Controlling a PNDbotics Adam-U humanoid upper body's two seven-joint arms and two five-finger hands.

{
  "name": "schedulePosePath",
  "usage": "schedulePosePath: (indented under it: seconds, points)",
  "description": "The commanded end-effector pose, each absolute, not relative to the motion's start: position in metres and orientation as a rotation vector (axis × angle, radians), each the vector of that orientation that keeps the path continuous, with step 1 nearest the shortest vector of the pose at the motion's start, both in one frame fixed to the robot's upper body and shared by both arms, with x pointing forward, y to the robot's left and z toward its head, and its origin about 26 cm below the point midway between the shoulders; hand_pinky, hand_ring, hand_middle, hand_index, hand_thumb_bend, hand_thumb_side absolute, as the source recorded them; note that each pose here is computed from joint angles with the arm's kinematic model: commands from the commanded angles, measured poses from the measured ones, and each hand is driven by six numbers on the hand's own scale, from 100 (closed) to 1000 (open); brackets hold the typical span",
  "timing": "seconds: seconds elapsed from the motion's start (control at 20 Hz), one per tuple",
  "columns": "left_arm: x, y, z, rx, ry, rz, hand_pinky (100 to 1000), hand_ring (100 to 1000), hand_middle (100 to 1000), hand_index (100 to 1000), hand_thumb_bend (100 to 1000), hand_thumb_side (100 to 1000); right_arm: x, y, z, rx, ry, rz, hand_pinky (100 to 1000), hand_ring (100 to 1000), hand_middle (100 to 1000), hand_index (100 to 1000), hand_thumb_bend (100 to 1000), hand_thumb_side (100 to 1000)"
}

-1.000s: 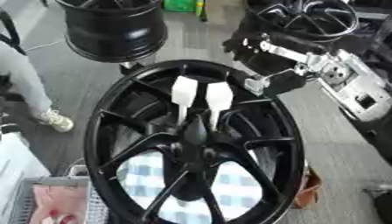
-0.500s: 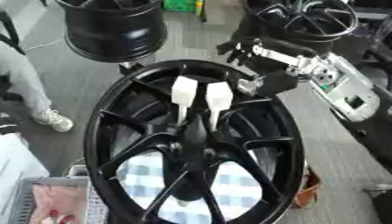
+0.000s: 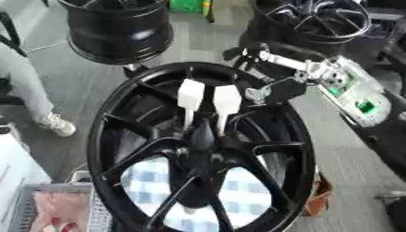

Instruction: Pull the pin out of the wheel hub.

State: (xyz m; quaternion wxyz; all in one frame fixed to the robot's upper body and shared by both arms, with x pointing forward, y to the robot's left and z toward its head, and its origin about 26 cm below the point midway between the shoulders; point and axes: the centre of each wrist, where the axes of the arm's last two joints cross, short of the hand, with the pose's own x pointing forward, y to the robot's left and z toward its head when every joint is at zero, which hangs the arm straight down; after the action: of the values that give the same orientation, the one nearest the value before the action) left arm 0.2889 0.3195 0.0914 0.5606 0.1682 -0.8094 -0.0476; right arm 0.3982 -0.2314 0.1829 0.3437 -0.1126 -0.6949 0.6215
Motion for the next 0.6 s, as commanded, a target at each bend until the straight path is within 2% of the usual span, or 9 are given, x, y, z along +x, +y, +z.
schedulePosePath:
  seconds: [0.05,0.6]
  points:
    - [0.289,0.323,0.102,0.417,-1.934,-0.128,640,635,677,807,147,736,0.401,-0.234,0.192,-0.335,-1.804,1.634,748,832,894,990,100,442]
    - [0.290,0.320,0.097,0.406,-1.921,-0.130,640,635,676,807,147,737,0.404,-0.234,0.181,-0.328,-1.786,1.623,741,825,883,989,100,507]
